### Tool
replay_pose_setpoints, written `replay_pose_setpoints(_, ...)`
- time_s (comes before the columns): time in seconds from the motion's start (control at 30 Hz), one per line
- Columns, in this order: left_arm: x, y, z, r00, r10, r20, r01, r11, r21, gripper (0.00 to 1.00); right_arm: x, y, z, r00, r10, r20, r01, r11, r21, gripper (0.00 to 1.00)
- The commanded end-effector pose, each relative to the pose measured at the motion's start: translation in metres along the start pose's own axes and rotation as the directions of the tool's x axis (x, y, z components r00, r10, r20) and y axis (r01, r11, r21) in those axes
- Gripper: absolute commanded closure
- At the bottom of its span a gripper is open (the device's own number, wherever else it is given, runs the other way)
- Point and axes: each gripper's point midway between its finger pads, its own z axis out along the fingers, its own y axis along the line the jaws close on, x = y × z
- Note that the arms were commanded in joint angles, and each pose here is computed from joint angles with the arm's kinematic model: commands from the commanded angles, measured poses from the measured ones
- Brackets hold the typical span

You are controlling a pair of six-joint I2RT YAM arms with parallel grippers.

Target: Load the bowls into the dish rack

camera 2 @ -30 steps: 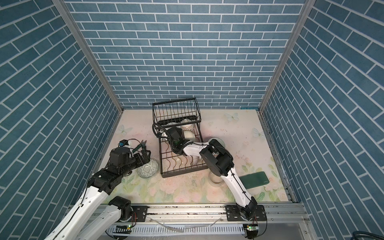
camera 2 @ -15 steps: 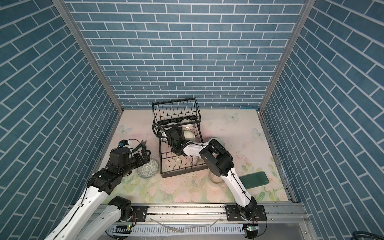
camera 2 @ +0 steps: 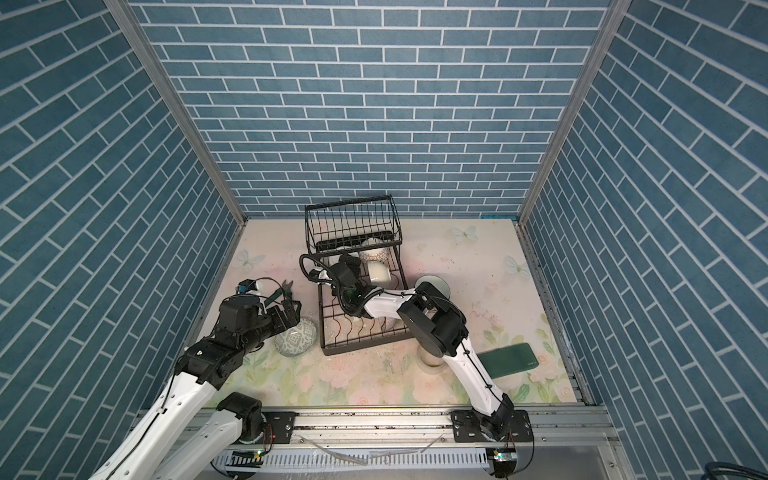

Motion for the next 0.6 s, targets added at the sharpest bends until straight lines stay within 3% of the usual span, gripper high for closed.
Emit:
replay_pose_setpoints(0.0,0.001,0.003,-0.001,1.000,0.005,0.002,-0.005,1.000,-0.007,0.00,-0.008,0.006,-0.013,1.000,-0.015,0.025,0.016,0.999,-0.032,0.03)
replay_pose_setpoints(0.33,0.001,0.004,-0.005,1.000,0.002,0.012,-0.002,1.000,-0.003,0.00,-0.009,0.005,-0.026,1.000,-0.023,0.021,0.023,0.999,-0.028,0.04)
replay_pose_setpoints(0.57,0.003,0.010,-0.009,1.000,-0.001,-0.003,0.001,0.999,-0.034,0.00,-0.019,-0.010,-0.055,0.999,0.007,0.034,-0.006,1.000,-0.015,0.05)
